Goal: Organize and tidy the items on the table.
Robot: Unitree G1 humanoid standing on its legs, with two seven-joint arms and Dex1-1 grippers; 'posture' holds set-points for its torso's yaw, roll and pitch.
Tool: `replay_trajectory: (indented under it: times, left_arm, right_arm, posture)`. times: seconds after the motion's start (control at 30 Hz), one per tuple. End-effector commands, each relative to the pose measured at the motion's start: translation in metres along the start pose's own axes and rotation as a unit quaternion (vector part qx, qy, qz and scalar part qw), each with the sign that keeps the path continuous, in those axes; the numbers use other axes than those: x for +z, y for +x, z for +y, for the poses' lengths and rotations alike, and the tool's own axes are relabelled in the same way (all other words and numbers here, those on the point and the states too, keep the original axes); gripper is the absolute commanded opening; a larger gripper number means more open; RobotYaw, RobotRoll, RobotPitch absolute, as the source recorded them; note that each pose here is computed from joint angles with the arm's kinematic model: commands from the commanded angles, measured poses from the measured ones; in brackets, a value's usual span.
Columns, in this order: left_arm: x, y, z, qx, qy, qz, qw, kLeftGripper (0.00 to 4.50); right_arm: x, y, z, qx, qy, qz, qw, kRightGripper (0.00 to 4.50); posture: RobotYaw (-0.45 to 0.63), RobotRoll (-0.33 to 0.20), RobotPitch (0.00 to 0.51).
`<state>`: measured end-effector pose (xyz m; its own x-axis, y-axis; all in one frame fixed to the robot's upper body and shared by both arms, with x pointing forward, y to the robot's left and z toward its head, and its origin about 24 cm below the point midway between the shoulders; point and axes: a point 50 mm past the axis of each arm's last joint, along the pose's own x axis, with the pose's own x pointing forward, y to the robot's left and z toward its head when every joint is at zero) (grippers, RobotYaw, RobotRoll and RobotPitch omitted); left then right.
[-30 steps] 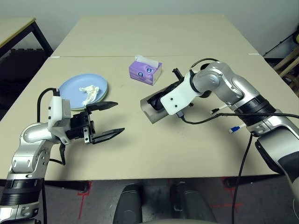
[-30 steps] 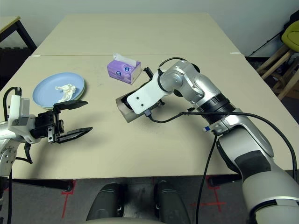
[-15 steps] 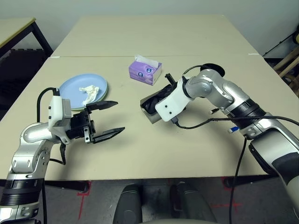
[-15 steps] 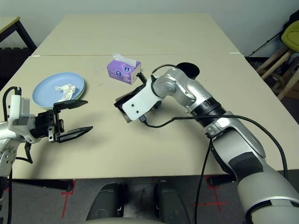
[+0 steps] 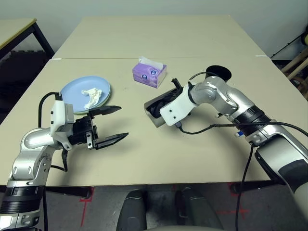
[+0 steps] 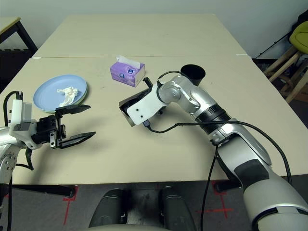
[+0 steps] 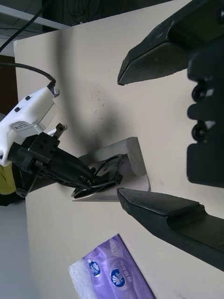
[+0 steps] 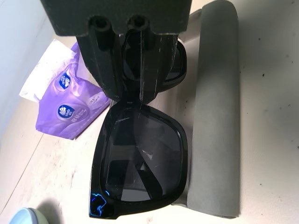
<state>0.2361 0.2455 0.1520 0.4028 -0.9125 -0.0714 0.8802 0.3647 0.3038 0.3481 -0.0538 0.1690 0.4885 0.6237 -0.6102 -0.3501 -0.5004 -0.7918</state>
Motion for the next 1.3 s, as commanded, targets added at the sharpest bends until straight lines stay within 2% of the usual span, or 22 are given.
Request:
replay_trajectory:
  times: [0.03,0.67,1.03,1.17,1.3]
  left_arm:
    - [0.001,0.001,-0.004,-0.009,0.008,0.005,1.0,4.5]
    - [0.0,-0.001,-0.006,-0.009,0.005,0.007,1.0,4.5]
    - [-0.001,0.0,-0.002,-0.005,0.008,0.007,1.0,4.5]
    - [-0.001,0.002,0.002,-0.003,0.01,0.006,1.0,4.5]
    - [0.0,0.004,0.006,0.0,0.013,0.003,1.0,4.5]
  right_arm:
    - [0.0,0.005,0.006,0.005,0.0,0.001,1.0,0.38]
    - [-0.002,0.008,0.02,0.028,0.023,0.004,0.999,0.38]
    - [-0.009,-0.002,0.005,-0.009,0.056,0.02,0.998,4.42]
    - [-0.013,-0.01,-0.003,-0.024,0.077,0.021,0.997,4.47]
    - [-0.019,-0.026,-0.016,-0.066,0.142,0.017,0.987,4.47]
  posture:
    - [0.13,0.0,0.102]
    - [0.13,0.0,0.112]
    - [0.12,0.0,0.108]
    - [0.11,0.0,0.104]
    - [0.09,0.0,0.099]
